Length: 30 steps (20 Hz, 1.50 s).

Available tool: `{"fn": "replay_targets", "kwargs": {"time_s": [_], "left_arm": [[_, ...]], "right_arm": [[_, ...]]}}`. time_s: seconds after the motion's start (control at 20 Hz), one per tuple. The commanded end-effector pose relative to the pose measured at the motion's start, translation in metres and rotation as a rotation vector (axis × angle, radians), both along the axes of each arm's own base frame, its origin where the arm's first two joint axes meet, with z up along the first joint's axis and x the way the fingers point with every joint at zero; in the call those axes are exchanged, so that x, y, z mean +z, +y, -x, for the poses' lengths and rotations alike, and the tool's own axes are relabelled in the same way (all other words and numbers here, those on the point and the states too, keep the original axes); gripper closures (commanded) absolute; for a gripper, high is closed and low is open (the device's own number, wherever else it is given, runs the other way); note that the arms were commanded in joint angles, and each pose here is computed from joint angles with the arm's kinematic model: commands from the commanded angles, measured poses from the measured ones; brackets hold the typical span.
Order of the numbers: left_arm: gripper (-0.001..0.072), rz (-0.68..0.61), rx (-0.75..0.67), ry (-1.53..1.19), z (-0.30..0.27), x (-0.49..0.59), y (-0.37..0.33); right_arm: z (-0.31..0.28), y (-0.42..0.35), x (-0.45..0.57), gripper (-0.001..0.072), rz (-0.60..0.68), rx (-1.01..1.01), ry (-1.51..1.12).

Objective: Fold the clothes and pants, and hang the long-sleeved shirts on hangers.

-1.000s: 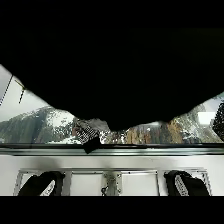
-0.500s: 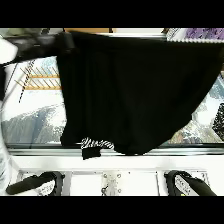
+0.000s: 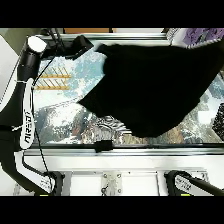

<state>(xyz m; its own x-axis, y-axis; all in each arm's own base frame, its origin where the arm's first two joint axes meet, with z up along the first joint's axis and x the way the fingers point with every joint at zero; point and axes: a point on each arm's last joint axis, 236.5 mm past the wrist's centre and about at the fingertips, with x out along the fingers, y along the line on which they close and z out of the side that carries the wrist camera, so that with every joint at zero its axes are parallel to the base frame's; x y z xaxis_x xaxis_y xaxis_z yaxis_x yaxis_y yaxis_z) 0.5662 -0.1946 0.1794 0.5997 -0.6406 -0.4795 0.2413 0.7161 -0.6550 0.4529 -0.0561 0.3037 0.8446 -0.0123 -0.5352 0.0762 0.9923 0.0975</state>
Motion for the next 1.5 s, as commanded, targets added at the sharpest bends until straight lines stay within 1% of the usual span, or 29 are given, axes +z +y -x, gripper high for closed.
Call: {"fn": "replay_targets", "kwargs": {"time_s": [0.0, 0.15, 0.3, 0.45, 0.6, 0.65, 0.7, 0.75, 0.8, 0.85, 0.95, 1.05, 1.15, 1.3, 1.4, 1.45], "left_arm": [[0.0143, -0.017, 0.048, 0.067, 0.019, -0.005, 0.051], [0.0142, -0.124, 0.139, 0.076, 0.049, -0.002, 0.108], [0.0142, -0.227, 0.210, 0.104, 0.086, -0.011, 0.149], [0.0142, -0.252, 0.259, 0.128, 0.119, -0.018, 0.172], [0.0142, -0.248, 0.312, 0.146, 0.144, -0.024, 0.189], [0.0142, -0.246, 0.325, 0.153, 0.152, -0.026, 0.193], [0.0142, -0.251, 0.334, 0.155, 0.160, -0.029, 0.197], [0.0142, -0.258, 0.336, 0.155, 0.166, -0.031, 0.200], [0.0142, -0.261, 0.340, 0.158, 0.173, -0.034, 0.201], [0.0142, -0.261, 0.342, 0.166, 0.180, -0.039, 0.201], [0.0142, -0.258, 0.330, 0.187, 0.195, -0.051, 0.194], [0.0142, -0.261, 0.286, 0.225, 0.213, -0.071, 0.176], [0.0142, -0.262, 0.207, 0.263, 0.231, -0.093, 0.148], [0.0142, -0.274, 0.053, 0.292, 0.260, -0.121, 0.094], [0.0142, -0.289, -0.041, 0.286, 0.274, -0.130, 0.063], [0.0142, -0.297, -0.087, 0.279, 0.281, -0.133, 0.049]], "right_arm": [[0.022, 0.092, 0.007, 0.0698, -0.047, 0.213, 0.023], [0.053, 0.225, -0.022, 0.0698, -0.107, 0.483, 0.118], [0.098, 0.358, -0.072, 0.0697, -0.115, 0.757, 0.198], [0.137, 0.463, -0.132, 0.0696, -0.092, 0.946, 0.251], [0.152, 0.527, -0.187, 0.0675, -0.072, 1.029, 0.262], [0.155, 0.534, -0.196, 0.0482, -0.074, 1.038, 0.274], [0.157, 0.536, -0.195, 0.0132, -0.084, 1.047, 0.279], [0.155, 0.531, -0.187, 0.0012, -0.087, 1.042, 0.268], [0.150, 0.519, -0.172, 0.0012, -0.087, 1.028, 0.251], [0.141, 0.499, -0.159, 0.0012, -0.058, 1.004, 0.233], [0.119, 0.437, -0.141, 0.0012, 0.042, 0.926, 0.224], [0.109, 0.369, -0.152, 0.0012, 0.055, 0.819, 0.311], [0.113, 0.292, -0.190, 0.0012, 0.046, 0.668, 0.459], [0.126, 0.187, -0.262, 0.0012, -0.043, 0.376, 0.644], [0.133, 0.152, -0.302, 0.0011, -0.189, 0.245, 0.712], [0.132, 0.150, -0.316, 0.0011, -0.264, 0.235, 0.712]]}}
